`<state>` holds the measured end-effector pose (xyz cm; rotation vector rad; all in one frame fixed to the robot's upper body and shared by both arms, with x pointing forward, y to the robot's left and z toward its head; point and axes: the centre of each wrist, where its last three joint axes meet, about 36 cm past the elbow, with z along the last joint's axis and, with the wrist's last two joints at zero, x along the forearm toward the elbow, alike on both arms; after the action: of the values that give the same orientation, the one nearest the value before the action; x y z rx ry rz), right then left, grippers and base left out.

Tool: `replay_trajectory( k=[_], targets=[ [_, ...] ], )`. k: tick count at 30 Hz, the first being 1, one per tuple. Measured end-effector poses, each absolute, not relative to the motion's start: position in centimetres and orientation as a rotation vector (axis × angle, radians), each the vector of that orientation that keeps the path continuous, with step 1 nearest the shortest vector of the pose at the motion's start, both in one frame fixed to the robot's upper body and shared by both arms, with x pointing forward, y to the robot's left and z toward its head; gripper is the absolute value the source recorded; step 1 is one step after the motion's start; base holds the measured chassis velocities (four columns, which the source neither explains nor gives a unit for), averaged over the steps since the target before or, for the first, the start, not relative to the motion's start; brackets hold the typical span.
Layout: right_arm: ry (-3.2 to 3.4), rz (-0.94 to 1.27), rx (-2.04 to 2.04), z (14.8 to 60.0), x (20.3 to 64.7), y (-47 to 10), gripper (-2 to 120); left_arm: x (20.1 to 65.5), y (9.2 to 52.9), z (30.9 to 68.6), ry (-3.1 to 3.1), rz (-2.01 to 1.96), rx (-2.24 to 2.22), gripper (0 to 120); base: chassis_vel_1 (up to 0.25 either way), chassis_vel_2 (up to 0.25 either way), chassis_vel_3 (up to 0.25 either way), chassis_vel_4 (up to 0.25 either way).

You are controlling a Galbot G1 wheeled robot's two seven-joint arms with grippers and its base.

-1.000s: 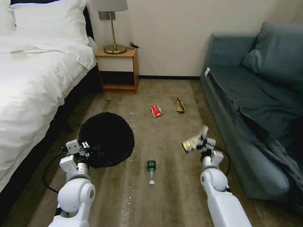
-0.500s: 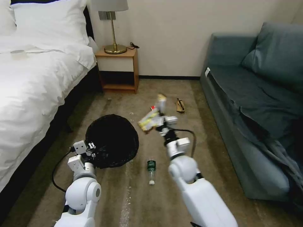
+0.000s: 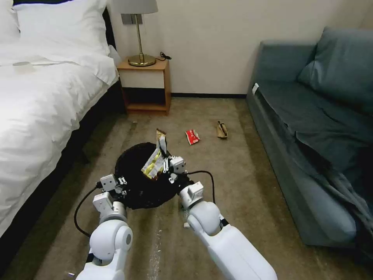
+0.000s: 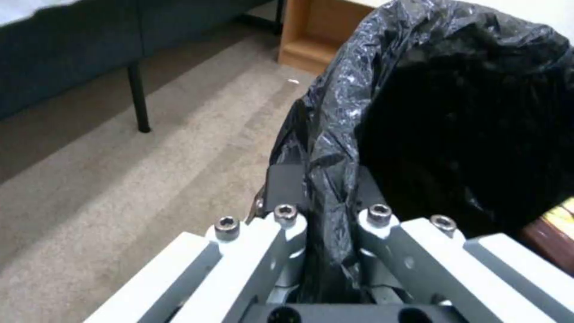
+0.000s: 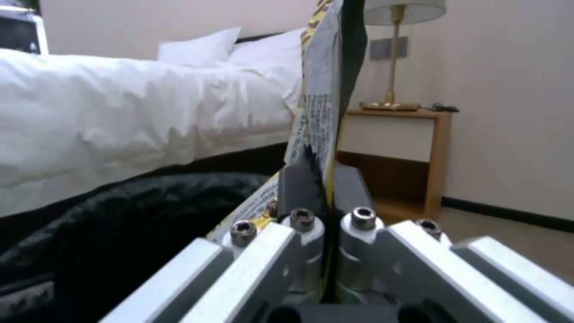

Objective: Pick up the trash bin, then pick up the garbage on the floor and place it into the trash bin.

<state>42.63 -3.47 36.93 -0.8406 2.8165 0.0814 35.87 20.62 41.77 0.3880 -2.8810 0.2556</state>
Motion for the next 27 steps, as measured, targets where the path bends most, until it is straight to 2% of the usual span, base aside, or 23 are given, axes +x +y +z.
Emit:
replay_trajectory(
  k=[2,9,10,12,13,15,16,18,19,27],
  targets=[
    [2.816,0.083,-0.848,36.9,42.5,-3.4,0,35.8,20.5,41.7,-2.880,0.254,0.386,4,0.000,0.000,0.000,0.000],
    [2.814,0.080,-0.876,36.5,42.1,-3.4,27,36.0,20.2,41.7,-2.886,0.249,0.388,4,0.000,0.000,0.000,0.000],
    [2.814,0.080,-0.876,36.5,42.1,-3.4,27,36.0,20.2,41.7,-2.886,0.249,0.388,4,0.000,0.000,0.000,0.000],
    [2.816,0.083,-0.874,36.4,42.0,-3.5,39,36.1,20.3,41.6,-2.884,0.246,0.391,4,0.000,0.000,0.000,0.000],
    [2.816,0.083,-0.874,36.4,42.0,-3.5,39,36.1,20.3,41.6,-2.884,0.246,0.391,4,0.000,0.000,0.000,0.000],
    [2.817,0.084,-0.873,36.4,41.9,-3.6,48,36.1,20.4,41.6,-2.884,0.243,0.396,4,0.000,0.000,0.000,0.000],
    [2.817,0.084,-0.873,36.4,41.9,-3.6,48,36.1,20.4,41.6,-2.884,0.243,0.396,4,0.000,0.000,0.000,0.000],
    [2.815,0.084,-0.859,36.9,42.0,-3.9,61,36.1,20.8,41.6,-2.886,0.234,0.406,4,0.000,0.000,0.000,0.000],
    [2.815,0.084,-0.859,36.9,42.0,-3.9,61,36.1,20.8,41.6,-2.886,0.234,0.406,4,0.000,0.000,0.000,0.000],
    [2.880,0.062,-0.698,40.1,45.5,-6.6,92,35.9,21.8,41.9,-2.892,0.220,0.426,4,0.000,0.000,0.000,0.000]
  ],
)
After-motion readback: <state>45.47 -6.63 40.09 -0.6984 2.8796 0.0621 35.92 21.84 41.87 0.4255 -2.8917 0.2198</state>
